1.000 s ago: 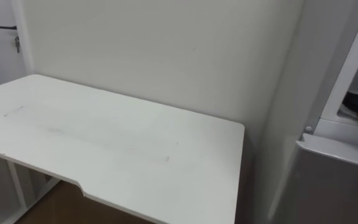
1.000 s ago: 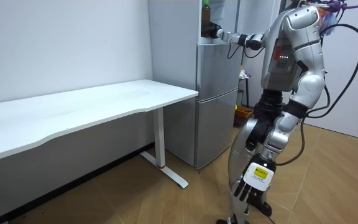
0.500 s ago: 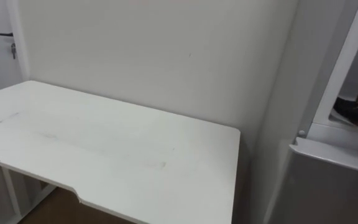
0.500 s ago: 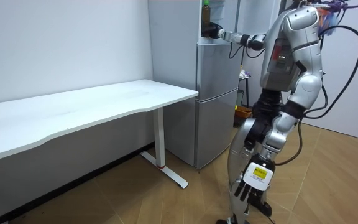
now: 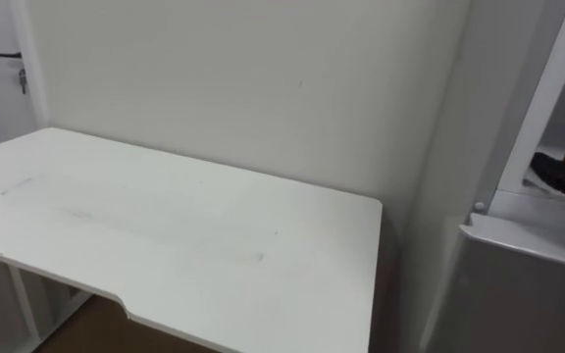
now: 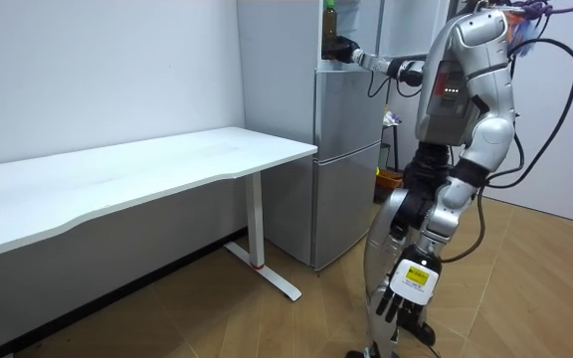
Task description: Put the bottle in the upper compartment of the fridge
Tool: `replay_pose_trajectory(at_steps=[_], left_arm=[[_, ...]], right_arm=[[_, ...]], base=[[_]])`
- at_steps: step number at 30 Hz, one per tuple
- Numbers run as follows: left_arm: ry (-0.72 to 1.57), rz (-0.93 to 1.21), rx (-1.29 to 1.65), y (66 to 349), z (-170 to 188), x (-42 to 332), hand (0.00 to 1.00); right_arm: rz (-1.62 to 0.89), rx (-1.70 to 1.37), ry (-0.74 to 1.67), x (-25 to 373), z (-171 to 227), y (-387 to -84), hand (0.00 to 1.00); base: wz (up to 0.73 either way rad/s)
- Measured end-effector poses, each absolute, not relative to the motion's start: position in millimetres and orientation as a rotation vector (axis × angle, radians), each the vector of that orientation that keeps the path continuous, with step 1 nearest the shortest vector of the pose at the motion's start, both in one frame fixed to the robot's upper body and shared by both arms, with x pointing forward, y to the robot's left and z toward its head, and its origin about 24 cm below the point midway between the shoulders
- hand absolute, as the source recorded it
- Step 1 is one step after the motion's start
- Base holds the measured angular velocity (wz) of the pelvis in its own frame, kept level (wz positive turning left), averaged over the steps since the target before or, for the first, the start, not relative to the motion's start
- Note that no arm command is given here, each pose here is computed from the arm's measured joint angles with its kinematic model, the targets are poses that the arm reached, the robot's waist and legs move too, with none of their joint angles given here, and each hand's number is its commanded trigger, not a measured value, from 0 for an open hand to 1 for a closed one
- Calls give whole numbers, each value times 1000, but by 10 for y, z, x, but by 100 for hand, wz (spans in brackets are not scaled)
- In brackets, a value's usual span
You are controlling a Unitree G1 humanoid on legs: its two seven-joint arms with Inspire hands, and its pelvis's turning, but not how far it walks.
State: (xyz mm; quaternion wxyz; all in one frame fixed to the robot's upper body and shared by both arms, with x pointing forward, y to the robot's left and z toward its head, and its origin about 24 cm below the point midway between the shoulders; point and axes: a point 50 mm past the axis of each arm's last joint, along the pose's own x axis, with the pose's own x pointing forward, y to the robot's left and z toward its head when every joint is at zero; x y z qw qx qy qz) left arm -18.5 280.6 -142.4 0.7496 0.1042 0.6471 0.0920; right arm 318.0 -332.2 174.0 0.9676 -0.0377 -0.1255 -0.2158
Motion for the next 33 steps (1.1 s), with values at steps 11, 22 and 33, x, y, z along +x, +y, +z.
replay_pose_trajectory(at_steps=[11, 22, 33], left_arm=[[1426, 181, 224, 2761, -1437, -222, 0], [1408, 185, 226, 2767, -1429, -239, 0], [1407, 171, 200, 2658, -1466, -238, 0]], right_arm=[[-395, -26, -287, 3142, 1762, -3231, 0], [-411, 101, -290, 3045, 1683, -3205, 0], [-429, 196, -391, 2828, 1644, -2970, 0]], base=[[0], [-1], [-2]])
